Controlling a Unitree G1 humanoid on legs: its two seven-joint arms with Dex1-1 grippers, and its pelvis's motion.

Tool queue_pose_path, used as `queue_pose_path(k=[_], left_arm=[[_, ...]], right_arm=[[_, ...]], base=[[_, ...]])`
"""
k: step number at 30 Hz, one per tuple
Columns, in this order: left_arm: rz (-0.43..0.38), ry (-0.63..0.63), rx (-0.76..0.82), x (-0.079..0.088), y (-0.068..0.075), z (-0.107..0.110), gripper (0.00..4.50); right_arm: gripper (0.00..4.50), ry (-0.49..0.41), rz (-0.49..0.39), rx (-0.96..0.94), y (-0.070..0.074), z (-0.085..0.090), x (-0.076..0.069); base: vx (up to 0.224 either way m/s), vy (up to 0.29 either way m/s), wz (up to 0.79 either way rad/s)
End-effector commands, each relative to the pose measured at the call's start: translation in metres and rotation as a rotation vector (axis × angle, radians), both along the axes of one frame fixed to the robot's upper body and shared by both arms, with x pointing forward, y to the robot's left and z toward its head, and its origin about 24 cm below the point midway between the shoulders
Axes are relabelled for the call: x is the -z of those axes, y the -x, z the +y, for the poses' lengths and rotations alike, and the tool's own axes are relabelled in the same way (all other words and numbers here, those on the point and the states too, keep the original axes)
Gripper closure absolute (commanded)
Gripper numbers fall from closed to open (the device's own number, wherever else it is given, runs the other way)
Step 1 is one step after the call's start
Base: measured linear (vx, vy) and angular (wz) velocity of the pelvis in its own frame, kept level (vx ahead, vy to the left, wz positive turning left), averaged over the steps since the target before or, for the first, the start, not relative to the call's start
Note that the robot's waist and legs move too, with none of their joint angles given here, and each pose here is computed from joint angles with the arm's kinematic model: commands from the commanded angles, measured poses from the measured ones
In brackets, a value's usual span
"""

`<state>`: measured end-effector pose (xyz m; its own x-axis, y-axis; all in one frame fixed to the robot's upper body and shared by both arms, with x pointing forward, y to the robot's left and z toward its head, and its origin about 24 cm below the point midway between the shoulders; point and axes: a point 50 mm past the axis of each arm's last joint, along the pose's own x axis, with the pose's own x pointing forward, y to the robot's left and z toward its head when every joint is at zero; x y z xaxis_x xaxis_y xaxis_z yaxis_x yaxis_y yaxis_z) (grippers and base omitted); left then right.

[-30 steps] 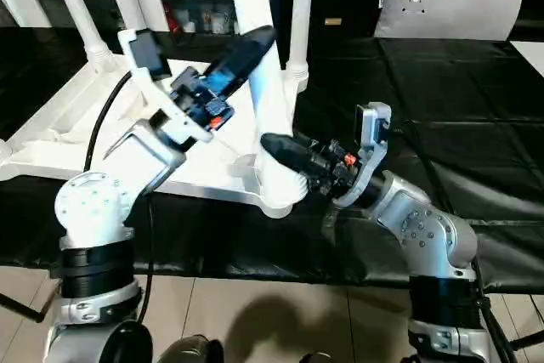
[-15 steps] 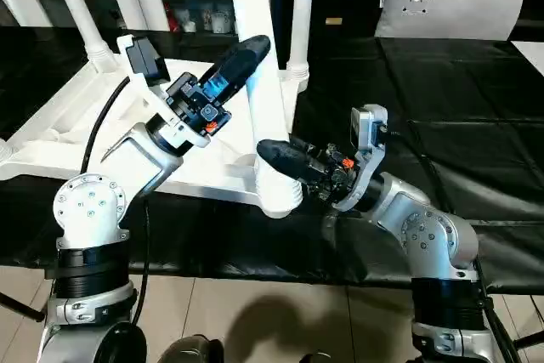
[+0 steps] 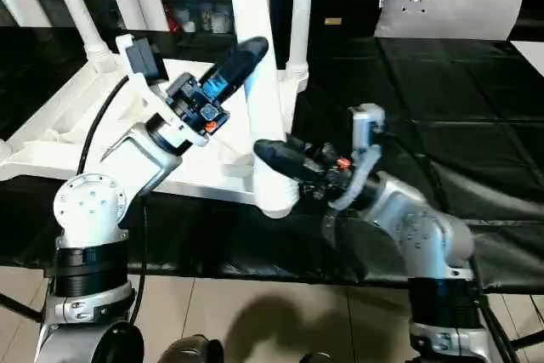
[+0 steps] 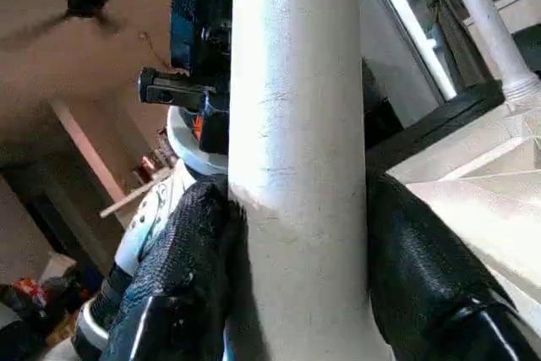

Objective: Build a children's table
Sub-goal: Pick table leg

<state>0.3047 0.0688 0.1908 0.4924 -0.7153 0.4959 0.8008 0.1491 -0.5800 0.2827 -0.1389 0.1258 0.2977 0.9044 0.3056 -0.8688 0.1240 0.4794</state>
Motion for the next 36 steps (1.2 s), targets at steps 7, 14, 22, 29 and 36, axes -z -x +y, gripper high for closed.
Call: queue_pose_path(k=[7, 14, 22, 29, 36], left_arm=[[-0.038, -0.099, -0.100, -0.008, -0.010, 0.000, 2.65], [-0.132, -0.255, -0.203, -0.008, -0.013, -0.002, 2.66], [-0.256, -0.386, -0.258, -0.005, -0.008, -0.007, 2.66], [-0.336, -0.423, -0.304, -0.006, -0.005, -0.011, 2.66], [-0.412, -0.501, -0.332, 0.006, -0.001, -0.020, 2.66]], right_arm=[[1.44, 0.090, -0.012, 0.117, -0.008, -0.009, 0.004], [0.87, 0.182, -0.112, 0.196, -0.016, -0.013, -0.006], [0.44, 0.400, -0.099, 0.332, -0.032, -0.023, -0.011], [0.44, 0.431, -0.142, 0.275, -0.030, -0.019, -0.013], [0.44, 0.384, -0.149, 0.198, -0.023, -0.003, -0.012]], base=[[0.000, 0.000, 0.00], [0.000, 0.000, 0.00], [0.000, 0.000, 0.00], [0.000, 0.000, 0.00], [0.000, 0.000, 0.00]])
